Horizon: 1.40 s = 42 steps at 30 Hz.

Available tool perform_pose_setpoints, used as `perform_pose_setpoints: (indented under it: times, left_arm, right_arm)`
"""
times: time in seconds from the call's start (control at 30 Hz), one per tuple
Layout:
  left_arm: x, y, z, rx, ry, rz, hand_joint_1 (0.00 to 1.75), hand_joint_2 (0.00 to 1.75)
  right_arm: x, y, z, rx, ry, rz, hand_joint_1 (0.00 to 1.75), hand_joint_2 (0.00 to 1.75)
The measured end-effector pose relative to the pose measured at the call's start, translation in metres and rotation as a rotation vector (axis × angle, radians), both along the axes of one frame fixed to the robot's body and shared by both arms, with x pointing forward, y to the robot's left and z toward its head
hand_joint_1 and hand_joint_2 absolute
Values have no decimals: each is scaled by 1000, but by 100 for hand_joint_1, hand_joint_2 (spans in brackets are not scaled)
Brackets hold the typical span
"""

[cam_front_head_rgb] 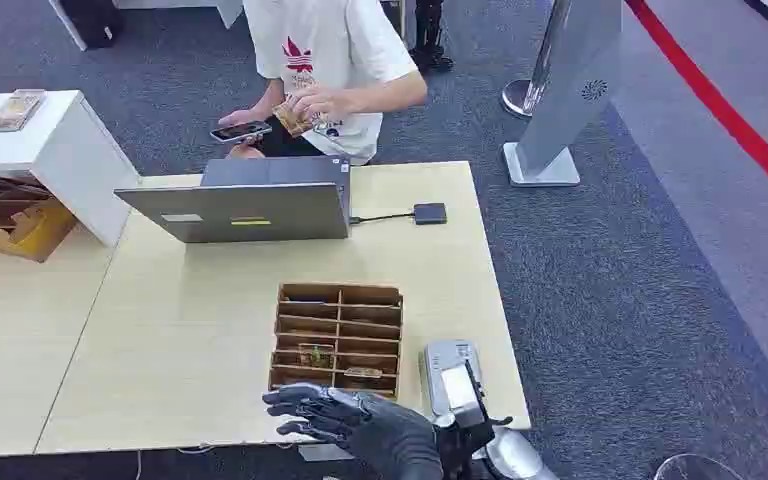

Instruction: Pass the card to the sensor for recognition and then transmit it.

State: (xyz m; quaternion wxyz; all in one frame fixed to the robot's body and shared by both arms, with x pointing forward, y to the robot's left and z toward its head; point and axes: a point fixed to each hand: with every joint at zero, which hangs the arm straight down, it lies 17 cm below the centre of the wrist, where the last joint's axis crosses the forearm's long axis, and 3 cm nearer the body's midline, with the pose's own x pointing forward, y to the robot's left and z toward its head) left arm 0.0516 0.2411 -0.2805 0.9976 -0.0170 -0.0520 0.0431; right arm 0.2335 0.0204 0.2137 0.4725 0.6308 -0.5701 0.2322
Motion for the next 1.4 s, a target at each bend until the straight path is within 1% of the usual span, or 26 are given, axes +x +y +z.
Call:
perform_pose_setpoints:
  times: [0.13,0.17,0.3,0.4,0.5,0.63,0.7,0.77,0.83,0.9,1.0,1.1,1.2,1.4]
  left_arm:
    - [0,0,0,2,1,6,0,0]
    - [0,0,0,2,2,8,0,0]
    - [-4,2,-1,9,12,30,0,0]
    - [-8,1,-1,10,19,43,0,0]
    - [-9,0,-1,13,22,52,0,0]
    - [-9,-2,-1,12,23,55,0,0]
    - [-9,-2,-1,12,24,57,0,0]
    - [-9,-2,-1,12,24,57,0,0]
    - [-9,-2,-1,13,24,56,0,0]
    - [-10,-2,-1,14,25,52,0,0]
    - [-11,-2,-1,14,34,35,0,0]
    - [-11,-3,-1,13,37,0,0,0]
    - [-12,-2,-1,14,41,-33,0,0]
    - [-10,0,-1,16,39,-98,0,0]
  right_arm:
    - [6,4,-9,-62,-30,-46,0,175]
    - [9,5,-13,-92,-47,-72,0,175]
    - [35,8,-26,-229,-153,-234,0,175]
    - [55,8,-19,-288,-254,-358,0,175]
    - [75,6,-5,-342,-404,-501,0,175]
    - [80,8,13,-331,-465,-543,0,175]
    - [85,6,16,-346,-515,-593,0,175]
    - [95,2,25,-373,-613,-699,0,175]
    - [106,-4,44,-397,-742,-844,0,175]
    - [110,-6,61,-402,-842,-946,0,175]
    - [117,-12,88,-418,-1015,-1129,0,175]
    - [121,-13,111,-429,-1170,-1266,0,175]
    - [129,-9,123,-446,-1277,-1340,0,175]
    - [153,1,122,-533,-1433,-1388,0,175]
